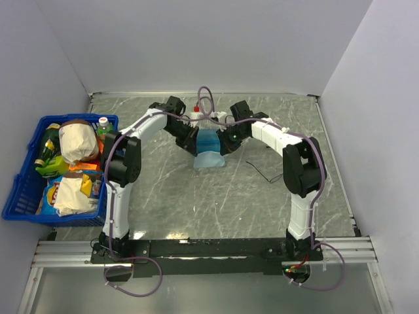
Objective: Organize the sunglasses
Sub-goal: Place the folded cleaning cloth.
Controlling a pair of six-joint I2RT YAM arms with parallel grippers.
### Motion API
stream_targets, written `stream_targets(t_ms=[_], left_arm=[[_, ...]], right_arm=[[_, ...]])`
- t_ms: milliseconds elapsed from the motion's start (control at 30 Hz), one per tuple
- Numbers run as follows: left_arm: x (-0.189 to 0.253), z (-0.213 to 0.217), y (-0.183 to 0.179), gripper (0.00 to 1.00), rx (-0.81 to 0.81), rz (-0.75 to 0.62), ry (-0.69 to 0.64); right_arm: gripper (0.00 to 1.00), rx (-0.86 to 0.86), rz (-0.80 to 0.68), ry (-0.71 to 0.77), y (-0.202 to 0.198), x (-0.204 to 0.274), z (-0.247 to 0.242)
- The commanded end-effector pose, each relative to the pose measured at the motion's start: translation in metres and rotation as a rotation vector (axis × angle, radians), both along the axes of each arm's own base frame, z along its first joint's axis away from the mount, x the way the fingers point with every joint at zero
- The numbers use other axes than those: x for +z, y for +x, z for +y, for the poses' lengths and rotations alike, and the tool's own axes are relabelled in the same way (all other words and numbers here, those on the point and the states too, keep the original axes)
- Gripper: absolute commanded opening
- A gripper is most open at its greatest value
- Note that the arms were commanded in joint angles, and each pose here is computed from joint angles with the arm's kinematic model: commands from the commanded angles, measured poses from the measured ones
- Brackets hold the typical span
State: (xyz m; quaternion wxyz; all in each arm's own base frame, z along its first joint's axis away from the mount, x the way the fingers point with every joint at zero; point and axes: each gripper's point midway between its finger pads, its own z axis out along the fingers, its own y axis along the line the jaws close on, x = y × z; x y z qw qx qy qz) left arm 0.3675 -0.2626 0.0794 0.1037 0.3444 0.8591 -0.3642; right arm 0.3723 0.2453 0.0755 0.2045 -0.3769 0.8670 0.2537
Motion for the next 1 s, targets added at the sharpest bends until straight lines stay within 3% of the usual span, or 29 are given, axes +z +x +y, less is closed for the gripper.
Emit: stream_targets(t_ms=[0, 967], left_arm=[[0.017, -0.003, 0.014, 0.01, 0.018, -0.018, -0.046], [0.001, -0.001, 0.073, 0.01, 0.142, -0.067, -0.015]], right_arm=[[0.00, 0.015, -0.076, 0.043, 0.017, 0.024, 0.017], [0.00, -0.113, -0.147, -0.019, 0.076, 0.009, 0.006]])
